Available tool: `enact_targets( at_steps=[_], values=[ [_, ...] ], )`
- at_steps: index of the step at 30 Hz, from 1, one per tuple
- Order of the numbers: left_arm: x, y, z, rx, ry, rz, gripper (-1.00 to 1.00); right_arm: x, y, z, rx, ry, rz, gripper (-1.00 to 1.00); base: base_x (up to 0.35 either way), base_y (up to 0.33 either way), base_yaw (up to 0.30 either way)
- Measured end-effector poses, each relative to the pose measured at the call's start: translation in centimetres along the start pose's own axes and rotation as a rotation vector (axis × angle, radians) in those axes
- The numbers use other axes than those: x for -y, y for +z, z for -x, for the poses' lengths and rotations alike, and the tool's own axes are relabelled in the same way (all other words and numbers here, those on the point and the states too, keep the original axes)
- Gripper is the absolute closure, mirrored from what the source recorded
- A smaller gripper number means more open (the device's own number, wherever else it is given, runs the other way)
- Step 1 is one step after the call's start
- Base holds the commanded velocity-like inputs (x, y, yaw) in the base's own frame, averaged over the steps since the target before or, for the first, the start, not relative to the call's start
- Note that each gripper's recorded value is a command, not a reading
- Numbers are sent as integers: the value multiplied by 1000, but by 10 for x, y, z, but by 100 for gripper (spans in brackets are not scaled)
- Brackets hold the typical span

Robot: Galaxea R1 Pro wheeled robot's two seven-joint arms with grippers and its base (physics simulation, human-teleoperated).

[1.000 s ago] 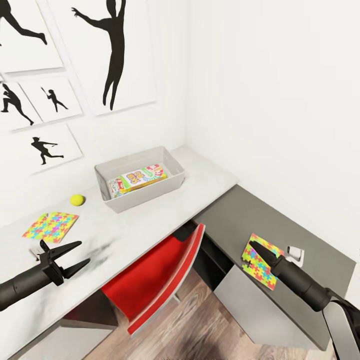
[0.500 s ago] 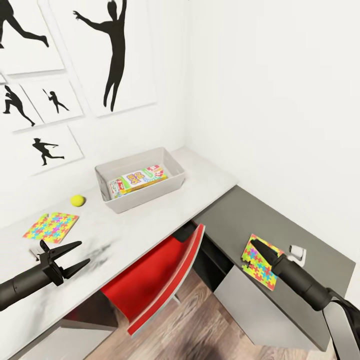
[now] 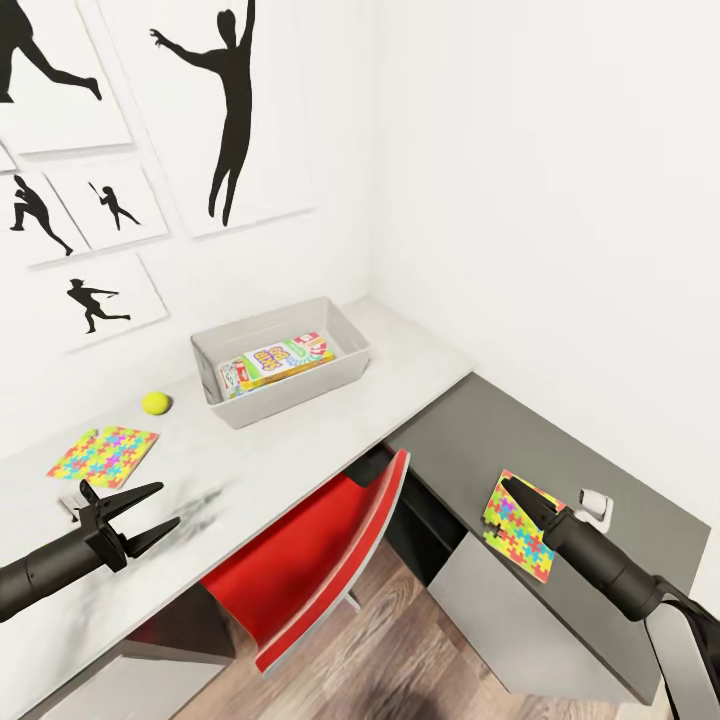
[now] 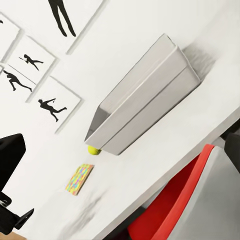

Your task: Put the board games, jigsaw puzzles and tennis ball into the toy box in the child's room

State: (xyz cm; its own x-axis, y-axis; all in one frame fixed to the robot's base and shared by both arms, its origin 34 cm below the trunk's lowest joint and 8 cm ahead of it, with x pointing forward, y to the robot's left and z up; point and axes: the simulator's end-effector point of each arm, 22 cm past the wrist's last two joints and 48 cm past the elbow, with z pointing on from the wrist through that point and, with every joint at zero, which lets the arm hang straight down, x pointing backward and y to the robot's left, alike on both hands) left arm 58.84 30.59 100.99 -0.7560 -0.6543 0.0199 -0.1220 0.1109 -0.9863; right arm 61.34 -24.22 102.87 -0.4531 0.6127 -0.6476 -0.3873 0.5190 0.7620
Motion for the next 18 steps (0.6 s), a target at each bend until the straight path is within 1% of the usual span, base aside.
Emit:
enact_targets(
  at_steps=[18],
  values=[
    [1,0,0,1,2,-2,-100,-1,0,1,2,-3,3,-100,0,0,0]
  ],
)
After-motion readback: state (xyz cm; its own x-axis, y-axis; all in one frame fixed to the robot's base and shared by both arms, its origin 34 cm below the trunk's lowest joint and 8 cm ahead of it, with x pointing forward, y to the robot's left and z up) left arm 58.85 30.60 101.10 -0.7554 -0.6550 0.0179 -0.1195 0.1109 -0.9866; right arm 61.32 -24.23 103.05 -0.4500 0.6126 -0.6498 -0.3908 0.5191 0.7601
